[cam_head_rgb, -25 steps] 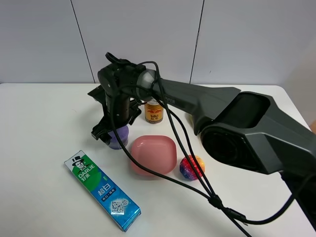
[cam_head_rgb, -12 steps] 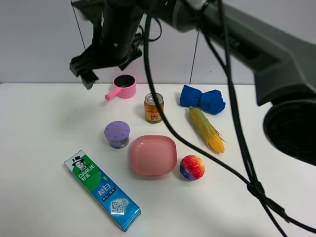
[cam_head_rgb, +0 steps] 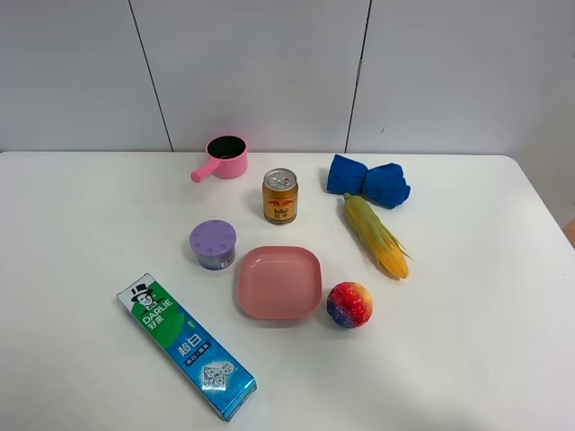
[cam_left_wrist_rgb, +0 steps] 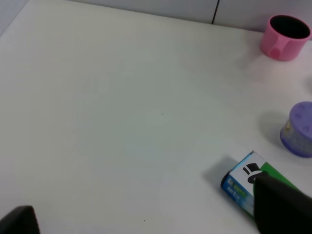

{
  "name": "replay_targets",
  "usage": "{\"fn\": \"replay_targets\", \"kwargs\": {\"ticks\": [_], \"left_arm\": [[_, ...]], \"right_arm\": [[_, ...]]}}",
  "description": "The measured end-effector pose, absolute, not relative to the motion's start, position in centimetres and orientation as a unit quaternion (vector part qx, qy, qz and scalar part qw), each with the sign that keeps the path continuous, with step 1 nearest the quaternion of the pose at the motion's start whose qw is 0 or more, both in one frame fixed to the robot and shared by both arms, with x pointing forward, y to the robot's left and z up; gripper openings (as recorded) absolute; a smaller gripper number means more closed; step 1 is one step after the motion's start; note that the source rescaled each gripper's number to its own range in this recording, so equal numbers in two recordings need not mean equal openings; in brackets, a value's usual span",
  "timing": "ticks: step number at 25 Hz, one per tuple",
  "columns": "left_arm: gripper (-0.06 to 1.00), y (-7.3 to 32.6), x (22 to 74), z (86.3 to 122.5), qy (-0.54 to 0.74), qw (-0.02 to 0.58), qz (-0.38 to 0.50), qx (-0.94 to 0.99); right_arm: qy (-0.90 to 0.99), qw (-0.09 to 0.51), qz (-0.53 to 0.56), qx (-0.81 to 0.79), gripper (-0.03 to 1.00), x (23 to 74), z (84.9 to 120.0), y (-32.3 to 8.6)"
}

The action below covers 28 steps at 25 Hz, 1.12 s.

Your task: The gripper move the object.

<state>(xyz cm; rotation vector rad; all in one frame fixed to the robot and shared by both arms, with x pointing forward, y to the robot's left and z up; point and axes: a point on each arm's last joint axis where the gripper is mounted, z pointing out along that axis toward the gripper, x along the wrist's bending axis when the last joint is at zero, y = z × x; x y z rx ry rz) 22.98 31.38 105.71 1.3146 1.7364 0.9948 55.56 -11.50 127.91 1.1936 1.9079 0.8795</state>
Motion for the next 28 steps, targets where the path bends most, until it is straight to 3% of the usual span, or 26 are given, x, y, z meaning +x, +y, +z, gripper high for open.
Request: {"fn": "replay_targets", "kwargs": {"ticks": [7, 13, 18, 28], "left_arm": [[1.00, 31.4, 23.0, 105.7, 0.675, 0.365, 0.387, 0.511], [1.00, 31.4, 23.0, 105.7, 0.675, 0.365, 0.387, 0.511], [1.00, 31.4, 23.0, 105.7, 0.675, 0.365, 0.387, 0.511], [1.00, 31.4, 23.0, 105.7, 0.675, 0.365, 0.387, 0.511]], "right_arm": [[0.664, 0.444, 0.361, 0.481, 1.00, 48.5, 134.5, -20.8], [0.630, 0.459, 0.387, 0.493, 1.00, 40.9, 135.8, -25.1], [0.629, 0.462, 0.379, 0.498, 0.89, 35.5, 133.5, -28.2], [0.669, 0.427, 0.357, 0.492, 0.84, 27.7, 123.7, -31.8]]}}
